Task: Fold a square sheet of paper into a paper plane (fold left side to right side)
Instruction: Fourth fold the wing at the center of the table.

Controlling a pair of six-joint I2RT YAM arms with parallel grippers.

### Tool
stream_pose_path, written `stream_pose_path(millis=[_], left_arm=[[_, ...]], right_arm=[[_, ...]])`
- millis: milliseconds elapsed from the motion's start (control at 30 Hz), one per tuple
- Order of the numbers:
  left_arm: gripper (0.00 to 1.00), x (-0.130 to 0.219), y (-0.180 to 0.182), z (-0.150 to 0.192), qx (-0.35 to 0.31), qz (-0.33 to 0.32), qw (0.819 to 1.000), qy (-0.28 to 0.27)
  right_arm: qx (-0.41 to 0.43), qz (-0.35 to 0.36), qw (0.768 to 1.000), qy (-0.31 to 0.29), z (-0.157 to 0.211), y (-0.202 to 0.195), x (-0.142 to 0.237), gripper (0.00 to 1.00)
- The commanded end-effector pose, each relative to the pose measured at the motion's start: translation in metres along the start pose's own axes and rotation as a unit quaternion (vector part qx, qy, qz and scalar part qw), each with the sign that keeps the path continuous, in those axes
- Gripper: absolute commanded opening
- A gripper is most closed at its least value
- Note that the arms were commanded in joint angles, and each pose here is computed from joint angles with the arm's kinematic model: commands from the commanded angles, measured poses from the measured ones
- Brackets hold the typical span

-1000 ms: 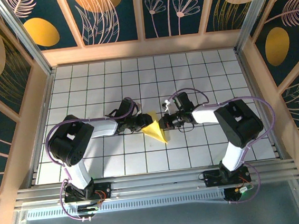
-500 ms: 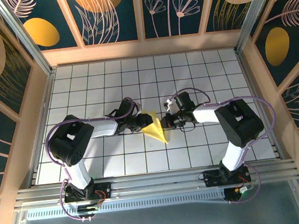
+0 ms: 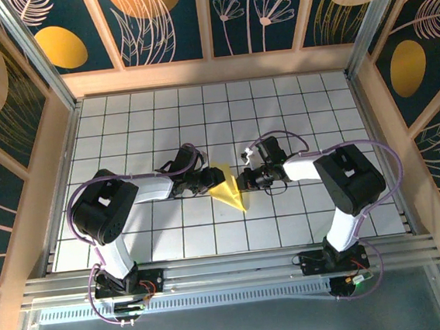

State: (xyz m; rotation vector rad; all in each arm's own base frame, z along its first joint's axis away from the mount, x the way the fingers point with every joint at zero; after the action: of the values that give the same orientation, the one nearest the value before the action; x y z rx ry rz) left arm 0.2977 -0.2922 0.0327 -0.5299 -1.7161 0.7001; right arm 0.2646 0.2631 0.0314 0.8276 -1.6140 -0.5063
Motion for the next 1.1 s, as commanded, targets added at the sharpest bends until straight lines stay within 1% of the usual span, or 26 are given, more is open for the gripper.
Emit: stream_pose_path(millis=[0,433,667,800,933,1067], left_arm=[[0.42,-0.006,0.015,0.004,0.010,-0.029,0.999,0.007],[0.43,-0.006,0.015,0.004,0.010,-0.029,0.999,0.007],[0.43,-0.006,0.014,0.004,0.010,-0.028,1.000,0.008],[0.45,-0.005,0.013,0.003,0.009,-0.026,1.000,0.006],[0.46,-0.003,0.007,-0.001,0.004,-0.019,1.000,0.000],[0.48,0.007,-0.007,-0.011,-0.013,-0.015,1.000,-0.019]], right_arm=[[0.013,0.003,1.000,0.003,-0.004,0.002,-0.003,0.00],[0.012,0.007,1.000,0.010,-0.003,0.000,-0.007,0.00],[0.005,0.017,1.000,0.018,0.001,-0.007,-0.011,0.00],[-0.001,0.030,0.999,0.024,0.005,-0.014,-0.014,0.00],[-0.012,0.040,0.999,0.030,0.011,-0.021,-0.015,0.00],[-0.022,0.056,0.997,0.037,0.018,-0.030,-0.016,0.00]])
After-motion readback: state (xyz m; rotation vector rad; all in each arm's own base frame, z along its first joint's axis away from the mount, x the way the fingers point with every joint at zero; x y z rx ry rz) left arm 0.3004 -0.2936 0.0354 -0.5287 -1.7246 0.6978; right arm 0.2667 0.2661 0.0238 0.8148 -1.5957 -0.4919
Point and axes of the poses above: each hand's point on the last joint's axis, 136 mm out from that joint toward the fingers, its own x axis back along the fingers, its own y axis along the line the jaws close on, z = x × y, the point moved 1 cm from there along x, back along the fingers, and after that the axes turned 3 degrees about -x, right-handed, at the moved point
